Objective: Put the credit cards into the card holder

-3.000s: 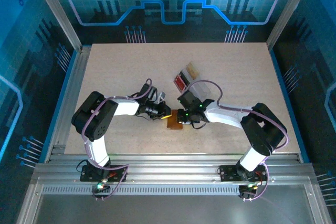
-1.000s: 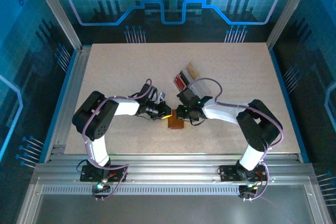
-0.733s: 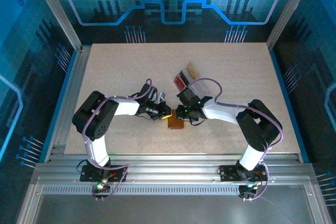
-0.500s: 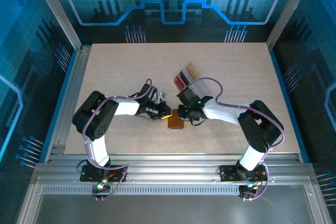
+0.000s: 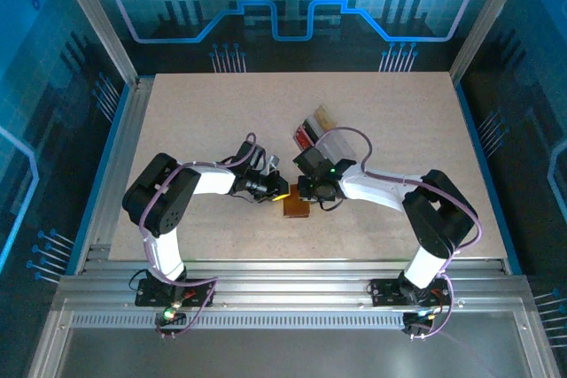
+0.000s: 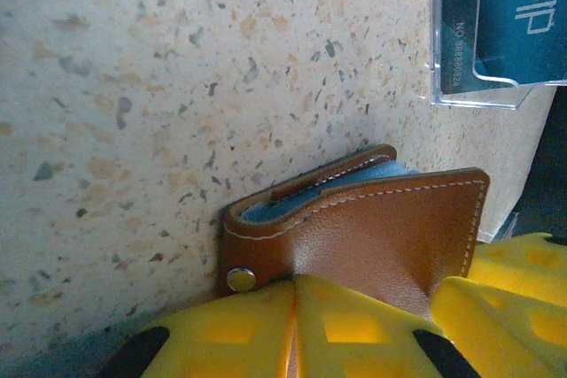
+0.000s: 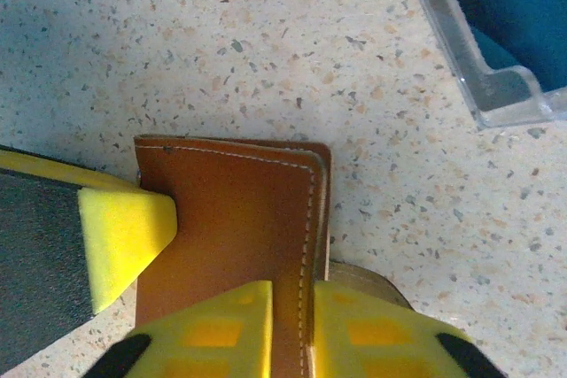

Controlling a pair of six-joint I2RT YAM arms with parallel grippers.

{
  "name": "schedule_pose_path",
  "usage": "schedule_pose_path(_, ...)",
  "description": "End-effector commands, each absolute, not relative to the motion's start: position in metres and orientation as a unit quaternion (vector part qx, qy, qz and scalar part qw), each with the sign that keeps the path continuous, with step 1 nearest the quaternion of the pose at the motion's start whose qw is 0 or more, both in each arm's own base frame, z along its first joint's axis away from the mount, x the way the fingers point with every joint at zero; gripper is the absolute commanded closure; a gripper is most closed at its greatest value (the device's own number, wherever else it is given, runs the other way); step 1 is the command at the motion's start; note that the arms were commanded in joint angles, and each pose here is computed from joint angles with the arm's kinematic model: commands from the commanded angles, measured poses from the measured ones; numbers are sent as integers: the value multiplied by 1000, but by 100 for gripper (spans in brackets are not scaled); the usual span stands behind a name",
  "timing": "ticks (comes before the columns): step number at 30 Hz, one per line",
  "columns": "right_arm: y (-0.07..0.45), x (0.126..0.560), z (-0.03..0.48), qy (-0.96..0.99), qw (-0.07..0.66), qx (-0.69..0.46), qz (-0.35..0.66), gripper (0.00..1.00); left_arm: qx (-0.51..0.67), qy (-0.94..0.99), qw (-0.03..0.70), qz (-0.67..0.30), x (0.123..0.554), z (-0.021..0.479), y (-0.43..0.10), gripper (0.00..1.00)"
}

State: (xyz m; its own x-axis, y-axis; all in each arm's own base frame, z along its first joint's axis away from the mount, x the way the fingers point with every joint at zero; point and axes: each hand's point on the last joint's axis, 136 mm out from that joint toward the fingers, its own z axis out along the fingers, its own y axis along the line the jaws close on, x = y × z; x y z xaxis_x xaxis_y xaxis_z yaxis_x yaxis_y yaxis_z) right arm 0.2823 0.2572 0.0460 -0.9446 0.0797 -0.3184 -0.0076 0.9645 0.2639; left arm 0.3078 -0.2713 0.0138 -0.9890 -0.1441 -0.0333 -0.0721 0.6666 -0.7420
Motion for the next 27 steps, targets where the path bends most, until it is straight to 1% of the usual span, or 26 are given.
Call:
schedule_pose_path(1,300,284,55,960,165,-11,224,78,-131,953,-21,-271,271,-64,-227,89)
schedule_pose_path(4,304,285,57,957,168,-11,237,80,-130,953,-23,-273,271,-64,-228,89)
schedule_pose_path(8,300,284,58,957,172,-9,234,93,-131,953,-21,-274,271,-63,-228,89)
schedule_pose_path(9,300,284,58,957,173,-10,234,98,-130,952,-21,-275,271,-62,-229,89)
schedule_pose_path(10,299,283,59,957,173,-9,233,100,-130,952,-22,-276,271,-62,-228,89)
schedule_pose_path(13,286,282,60,959,180,-2,218,100,-125,950,-20,-285,272,-56,-231,88)
schedule_pose_path(16,260,278,59,963,186,20,193,100,-113,945,-9,-307,274,-41,-237,78)
schedule_pose_path(18,238,272,61,970,191,25,149,100,-106,939,-1,-328,275,-28,-241,72)
schedule_pose_path(20,220,267,65,974,196,25,114,100,-101,935,5,-339,275,-19,-243,69)
schedule_pose_path(24,195,257,78,976,211,17,56,100,-99,934,11,-342,275,-12,-243,69)
schedule_pose_path(27,186,252,91,975,222,3,12,100,-99,934,10,-342,275,-12,-243,71)
